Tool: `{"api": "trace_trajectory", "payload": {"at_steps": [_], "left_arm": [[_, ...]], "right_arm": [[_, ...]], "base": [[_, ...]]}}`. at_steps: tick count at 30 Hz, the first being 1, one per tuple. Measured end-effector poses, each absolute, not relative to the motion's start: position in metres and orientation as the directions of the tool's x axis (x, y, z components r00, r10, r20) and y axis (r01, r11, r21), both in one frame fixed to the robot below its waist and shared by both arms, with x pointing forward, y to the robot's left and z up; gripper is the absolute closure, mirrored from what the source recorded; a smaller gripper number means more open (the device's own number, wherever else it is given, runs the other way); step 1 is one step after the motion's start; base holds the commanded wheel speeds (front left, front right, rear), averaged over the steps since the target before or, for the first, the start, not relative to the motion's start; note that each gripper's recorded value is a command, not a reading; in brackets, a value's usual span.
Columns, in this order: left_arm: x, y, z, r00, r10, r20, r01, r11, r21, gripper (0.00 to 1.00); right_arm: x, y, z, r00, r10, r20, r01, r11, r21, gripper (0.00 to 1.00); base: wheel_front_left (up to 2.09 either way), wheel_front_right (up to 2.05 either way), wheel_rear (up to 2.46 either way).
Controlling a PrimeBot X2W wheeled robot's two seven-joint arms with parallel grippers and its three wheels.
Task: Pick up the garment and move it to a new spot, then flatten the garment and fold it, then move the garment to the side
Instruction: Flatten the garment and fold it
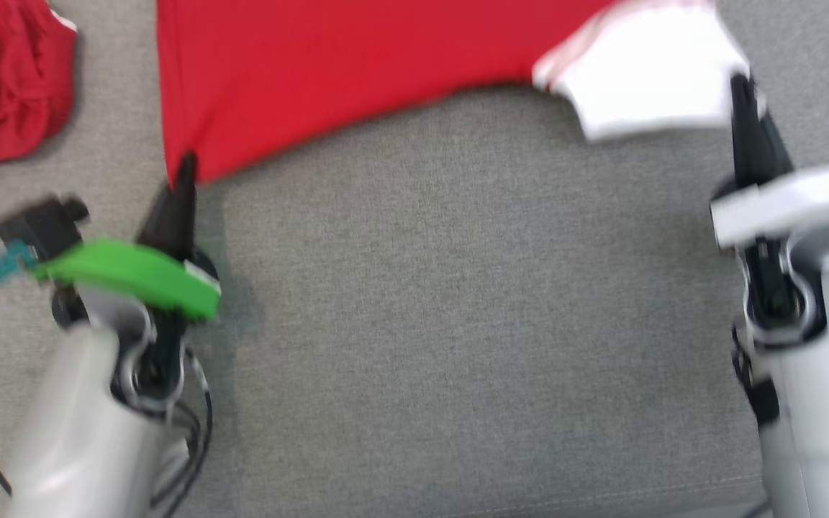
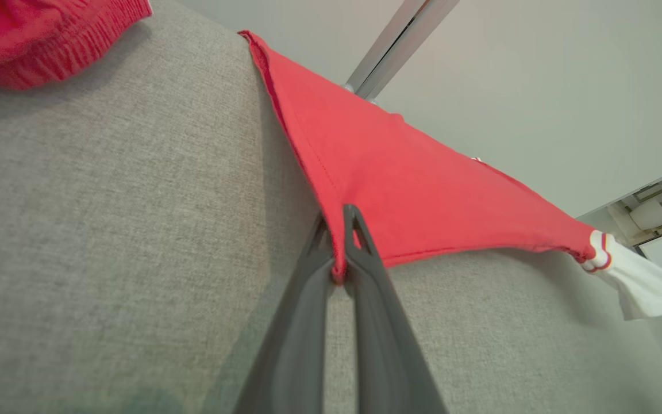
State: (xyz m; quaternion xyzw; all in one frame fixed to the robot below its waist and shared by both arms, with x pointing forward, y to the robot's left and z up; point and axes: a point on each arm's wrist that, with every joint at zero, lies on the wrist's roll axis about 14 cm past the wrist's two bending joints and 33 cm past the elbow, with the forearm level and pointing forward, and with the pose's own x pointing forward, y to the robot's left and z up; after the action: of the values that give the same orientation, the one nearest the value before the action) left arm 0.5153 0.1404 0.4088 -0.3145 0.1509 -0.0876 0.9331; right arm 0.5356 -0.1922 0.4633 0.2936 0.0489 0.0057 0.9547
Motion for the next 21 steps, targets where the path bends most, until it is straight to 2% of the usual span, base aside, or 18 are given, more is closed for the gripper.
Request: {"api": "trace_trajectory", "payload": {"at_steps": [6, 12, 16, 21], "left_arm": [[0.438, 0.135, 0.406, 0.927, -0.252, -0.278, -0.012, 0.720, -0.694, 1.00], [0.341, 0.119, 0.392, 0.871, -0.263, -0.414, -0.141, 0.673, -0.726, 1.00], [0.319, 0.116, 0.399, 0.855, -0.274, -0.441, -0.180, 0.641, -0.746, 1.00], [0.322, 0.108, 0.403, 0.818, -0.318, -0.478, -0.196, 0.627, -0.753, 1.00]], "right_arm": [[0.443, -0.207, 0.446, 0.976, 0.030, -0.215, 0.095, 0.831, 0.548, 1.00], [0.359, -0.222, 0.441, 0.950, 0.003, -0.312, 0.174, 0.825, 0.538, 1.00], [0.334, -0.223, 0.438, 0.938, 0.002, -0.347, 0.204, 0.807, 0.555, 1.00], [0.348, -0.227, 0.438, 0.939, -0.005, -0.344, 0.205, 0.810, 0.549, 1.00]], "base": [[0.00, 0.00, 0.00], [0.00, 0.00, 0.00], [0.00, 0.00, 0.00], [0.00, 0.00, 0.00]]}}
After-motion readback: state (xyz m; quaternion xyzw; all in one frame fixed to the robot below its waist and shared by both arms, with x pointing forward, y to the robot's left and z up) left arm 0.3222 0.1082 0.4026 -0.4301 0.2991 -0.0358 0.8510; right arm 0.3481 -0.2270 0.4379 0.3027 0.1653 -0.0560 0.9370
